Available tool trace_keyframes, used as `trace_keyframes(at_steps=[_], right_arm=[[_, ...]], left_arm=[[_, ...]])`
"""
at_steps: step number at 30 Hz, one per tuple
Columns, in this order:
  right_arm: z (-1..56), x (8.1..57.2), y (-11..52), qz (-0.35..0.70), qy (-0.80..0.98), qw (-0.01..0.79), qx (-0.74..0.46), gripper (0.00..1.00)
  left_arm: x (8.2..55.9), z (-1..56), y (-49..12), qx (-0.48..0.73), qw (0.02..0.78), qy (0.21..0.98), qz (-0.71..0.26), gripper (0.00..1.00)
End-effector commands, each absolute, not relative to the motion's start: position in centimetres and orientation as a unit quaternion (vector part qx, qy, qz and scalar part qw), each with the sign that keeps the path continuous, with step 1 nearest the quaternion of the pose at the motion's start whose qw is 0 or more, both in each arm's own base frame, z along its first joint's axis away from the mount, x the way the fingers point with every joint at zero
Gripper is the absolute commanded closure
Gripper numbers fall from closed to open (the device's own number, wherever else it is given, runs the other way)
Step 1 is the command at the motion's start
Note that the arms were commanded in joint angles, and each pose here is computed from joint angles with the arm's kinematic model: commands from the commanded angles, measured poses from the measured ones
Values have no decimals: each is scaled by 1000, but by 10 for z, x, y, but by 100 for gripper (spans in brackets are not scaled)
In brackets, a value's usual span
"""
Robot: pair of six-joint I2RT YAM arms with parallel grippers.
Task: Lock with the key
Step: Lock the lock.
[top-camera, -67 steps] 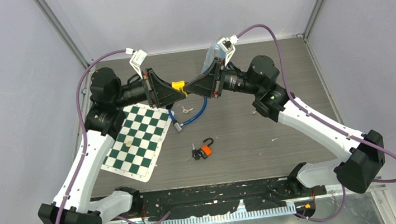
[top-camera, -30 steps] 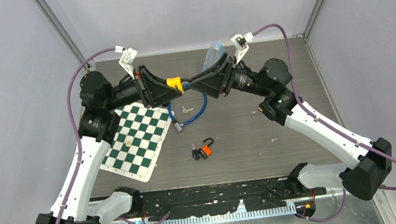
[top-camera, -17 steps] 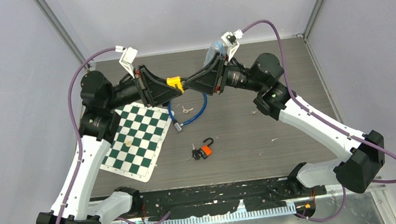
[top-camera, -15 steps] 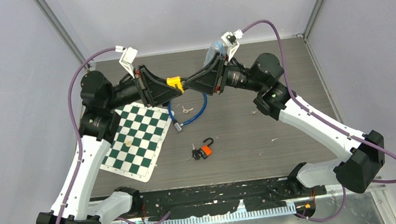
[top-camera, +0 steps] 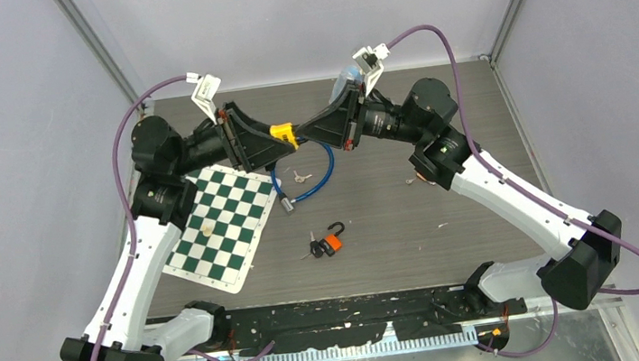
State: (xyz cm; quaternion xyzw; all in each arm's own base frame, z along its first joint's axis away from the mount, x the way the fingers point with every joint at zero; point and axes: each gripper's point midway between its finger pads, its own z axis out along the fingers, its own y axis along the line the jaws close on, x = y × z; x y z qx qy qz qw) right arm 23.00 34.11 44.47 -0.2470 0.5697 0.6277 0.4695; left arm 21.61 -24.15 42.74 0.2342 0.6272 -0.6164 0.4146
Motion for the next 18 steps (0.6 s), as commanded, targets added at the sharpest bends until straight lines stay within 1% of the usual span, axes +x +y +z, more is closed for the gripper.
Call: trace_keyframes(at_steps=[1, 3, 7, 13, 16, 18], right_arm=[[495, 217, 322, 610, 522, 539, -256, 95], [501, 217, 316, 598, 521, 554, -255, 95], [510, 215, 307, 580, 511, 580, -257, 95], [516, 204, 298, 570, 502, 591, -270, 95], [518, 194, 297, 574, 490, 588, -292, 95], [521, 187, 297, 578, 483, 584, -303, 95]], left_arm=[[203, 457, -238, 269, 456, 584, -616, 37], [202, 458, -238, 275, 454, 580, -618, 34], [201, 462, -235, 280, 458, 573, -619, 34], [201, 459, -228, 294, 458, 571, -615, 44], [195, 461, -226, 322, 468, 552, -611, 49], [192, 463, -226, 335, 472, 543, -608, 50]])
